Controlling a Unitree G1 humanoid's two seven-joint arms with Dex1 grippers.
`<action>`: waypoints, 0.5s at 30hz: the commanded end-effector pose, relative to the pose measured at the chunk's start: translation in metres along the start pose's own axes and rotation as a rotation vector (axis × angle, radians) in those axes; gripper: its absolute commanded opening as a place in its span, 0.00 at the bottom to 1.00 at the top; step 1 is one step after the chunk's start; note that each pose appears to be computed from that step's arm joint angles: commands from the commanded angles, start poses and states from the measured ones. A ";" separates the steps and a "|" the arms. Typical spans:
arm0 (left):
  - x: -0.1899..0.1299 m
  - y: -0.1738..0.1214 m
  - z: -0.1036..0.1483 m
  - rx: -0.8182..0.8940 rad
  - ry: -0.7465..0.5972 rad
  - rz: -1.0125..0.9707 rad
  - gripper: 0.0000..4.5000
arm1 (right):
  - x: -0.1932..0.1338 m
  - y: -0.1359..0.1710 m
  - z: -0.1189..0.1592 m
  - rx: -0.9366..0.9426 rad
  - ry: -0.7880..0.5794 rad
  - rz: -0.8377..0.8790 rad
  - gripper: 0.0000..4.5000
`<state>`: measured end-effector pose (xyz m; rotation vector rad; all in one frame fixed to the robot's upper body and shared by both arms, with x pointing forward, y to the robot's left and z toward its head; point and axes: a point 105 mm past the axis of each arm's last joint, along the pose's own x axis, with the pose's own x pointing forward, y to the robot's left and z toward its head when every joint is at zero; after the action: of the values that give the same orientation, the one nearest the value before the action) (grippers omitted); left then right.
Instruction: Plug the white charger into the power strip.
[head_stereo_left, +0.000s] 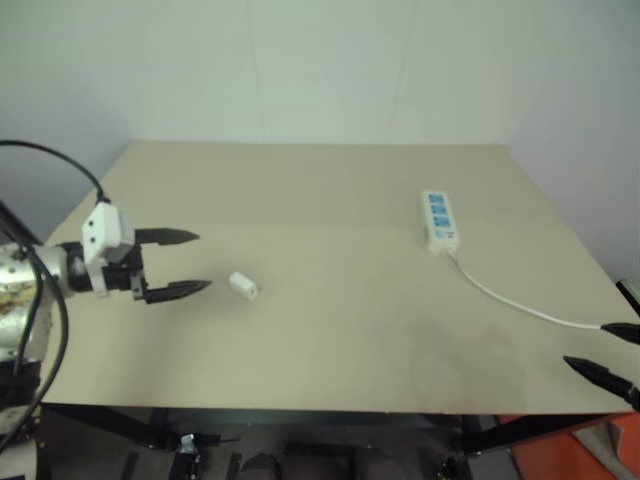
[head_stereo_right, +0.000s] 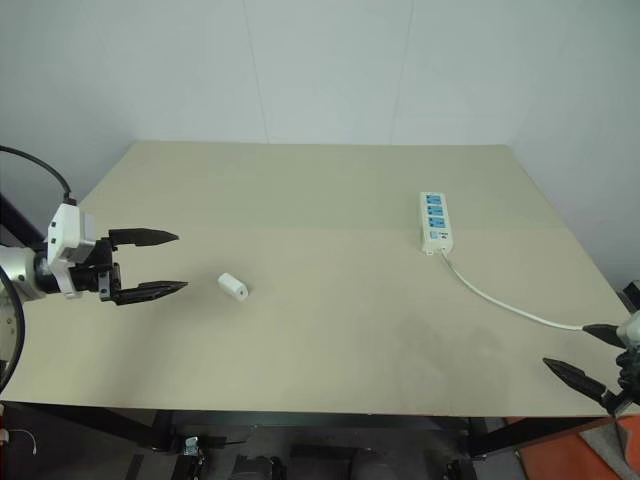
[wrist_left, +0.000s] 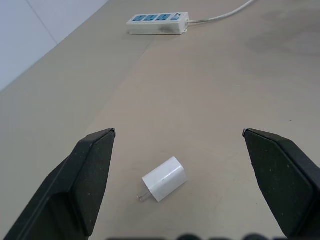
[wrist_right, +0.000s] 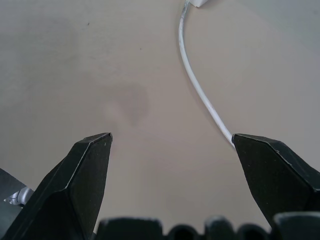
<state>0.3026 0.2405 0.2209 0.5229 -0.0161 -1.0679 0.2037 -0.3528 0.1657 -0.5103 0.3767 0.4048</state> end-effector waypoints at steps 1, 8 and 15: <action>-0.003 0.002 0.009 0.043 -0.010 0.015 0.99 | -0.002 -0.005 0.011 -0.027 -0.027 -0.030 1.00; -0.003 0.003 0.008 0.043 -0.010 0.020 0.99 | -0.002 -0.006 0.011 -0.029 -0.028 -0.033 1.00; -0.002 0.004 0.008 0.045 -0.014 0.021 0.99 | -0.002 -0.007 0.011 -0.029 -0.028 -0.038 1.00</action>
<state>0.3029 0.2401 0.2204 0.5203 -0.0183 -1.0675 0.2069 -0.3530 0.1693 -0.5166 0.3566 0.3919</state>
